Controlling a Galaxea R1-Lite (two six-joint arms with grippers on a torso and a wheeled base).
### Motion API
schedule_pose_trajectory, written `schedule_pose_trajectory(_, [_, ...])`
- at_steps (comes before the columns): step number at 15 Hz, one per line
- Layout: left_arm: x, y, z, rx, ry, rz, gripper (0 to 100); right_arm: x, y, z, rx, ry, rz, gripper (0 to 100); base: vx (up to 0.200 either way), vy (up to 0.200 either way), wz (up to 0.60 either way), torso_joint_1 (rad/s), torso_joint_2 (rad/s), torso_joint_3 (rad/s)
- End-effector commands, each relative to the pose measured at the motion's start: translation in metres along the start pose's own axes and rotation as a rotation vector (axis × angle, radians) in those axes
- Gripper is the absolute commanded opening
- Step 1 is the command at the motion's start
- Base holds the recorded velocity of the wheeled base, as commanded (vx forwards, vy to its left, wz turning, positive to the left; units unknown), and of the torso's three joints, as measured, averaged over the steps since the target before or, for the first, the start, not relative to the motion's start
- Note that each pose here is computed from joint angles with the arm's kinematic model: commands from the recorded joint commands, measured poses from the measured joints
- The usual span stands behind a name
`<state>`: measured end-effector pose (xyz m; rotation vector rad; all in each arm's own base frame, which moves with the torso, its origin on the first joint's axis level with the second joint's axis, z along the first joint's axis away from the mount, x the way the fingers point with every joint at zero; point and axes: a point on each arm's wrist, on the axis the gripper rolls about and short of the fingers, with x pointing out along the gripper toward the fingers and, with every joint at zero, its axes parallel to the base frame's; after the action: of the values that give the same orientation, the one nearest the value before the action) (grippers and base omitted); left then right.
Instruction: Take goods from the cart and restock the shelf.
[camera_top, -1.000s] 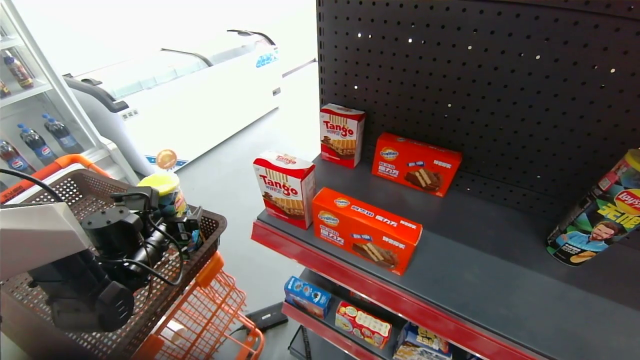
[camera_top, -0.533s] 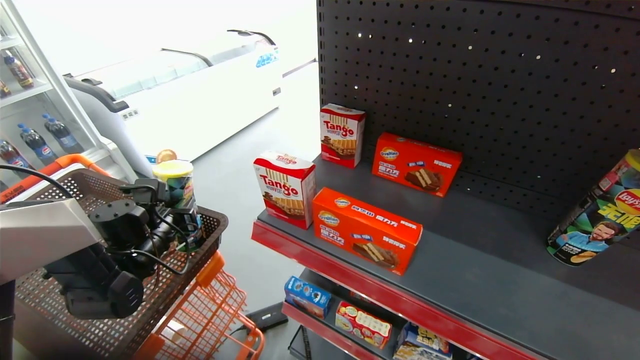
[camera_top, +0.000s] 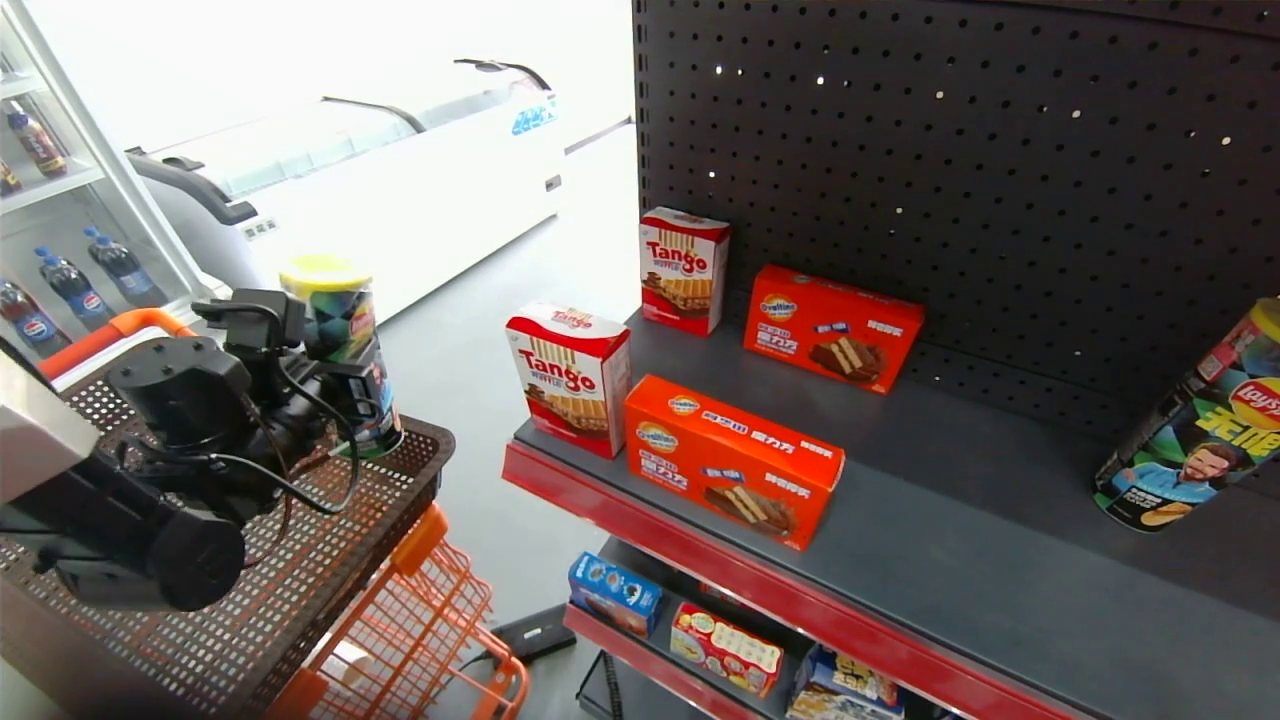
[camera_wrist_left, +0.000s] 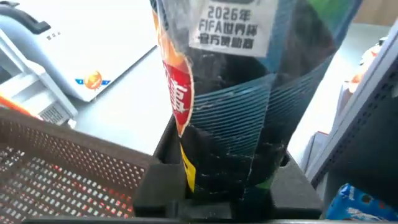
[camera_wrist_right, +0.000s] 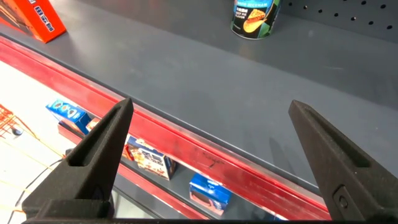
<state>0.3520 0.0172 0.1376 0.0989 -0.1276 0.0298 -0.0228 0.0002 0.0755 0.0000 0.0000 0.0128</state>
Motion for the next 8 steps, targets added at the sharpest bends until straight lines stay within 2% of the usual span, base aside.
schedule_pose_trajectory(1, [-0.024, -0.003, 0.049, 0.008, -0.112, -0.031, 0, 0.000, 0.000, 0.000, 0.000, 0.000, 0.001, 100, 0.000, 0.000, 0.00, 0.000, 0.00, 0.000])
schedule_pose_trajectory(2, [-0.027, -0.004, 0.050, 0.003, -0.116, -0.036, 0, 0.000, 0.000, 0.000, 0.000, 0.000, 0.001, 100, 0.000, 0.000, 0.00, 0.000, 0.00, 0.000])
schedule_pose_trajectory(3, [-0.038, -0.007, 0.062, 0.004, -0.143, -0.056, 0, 0.000, 0.000, 0.000, 0.000, 0.002, 0.001, 100, 0.000, 0.000, 0.00, 0.000, 0.00, 0.000])
schedule_pose_trajectory(4, [-0.043, -0.012, 0.069, -0.005, -0.148, -0.077, 0, 0.000, 0.000, 0.000, 0.000, 0.002, 0.001, 100, 0.000, 0.000, 0.00, 0.000, 0.00, 0.000])
schedule_pose_trajectory(5, [-0.049, -0.013, 0.072, 0.005, -0.132, -0.116, 0, 0.000, 0.000, 0.000, 0.000, 0.002, 0.000, 100, 0.000, 0.000, 0.00, 0.000, 0.00, 0.000])
schedule_pose_trajectory(6, [-0.069, -0.020, 0.068, -0.001, -0.105, -0.264, 0, 0.000, 0.000, 0.000, 0.000, 0.000, 0.001, 100, 0.000, 0.000, 0.00, 0.000, 0.00, 0.000])
schedule_pose_trajectory(7, [-0.079, -0.027, 0.069, -0.007, -0.102, -0.344, 0, 0.000, 0.000, 0.000, 0.000, 0.002, 0.000, 100, 0.000, 0.000, 0.00, 0.000, 0.00, 0.000])
schedule_pose_trajectory(8, [-0.087, -0.031, 0.071, -0.009, -0.106, -0.384, 0, 0.000, 0.000, 0.000, 0.000, 0.000, 0.001, 100, 0.000, 0.000, 0.00, 0.000, 0.00, 0.000])
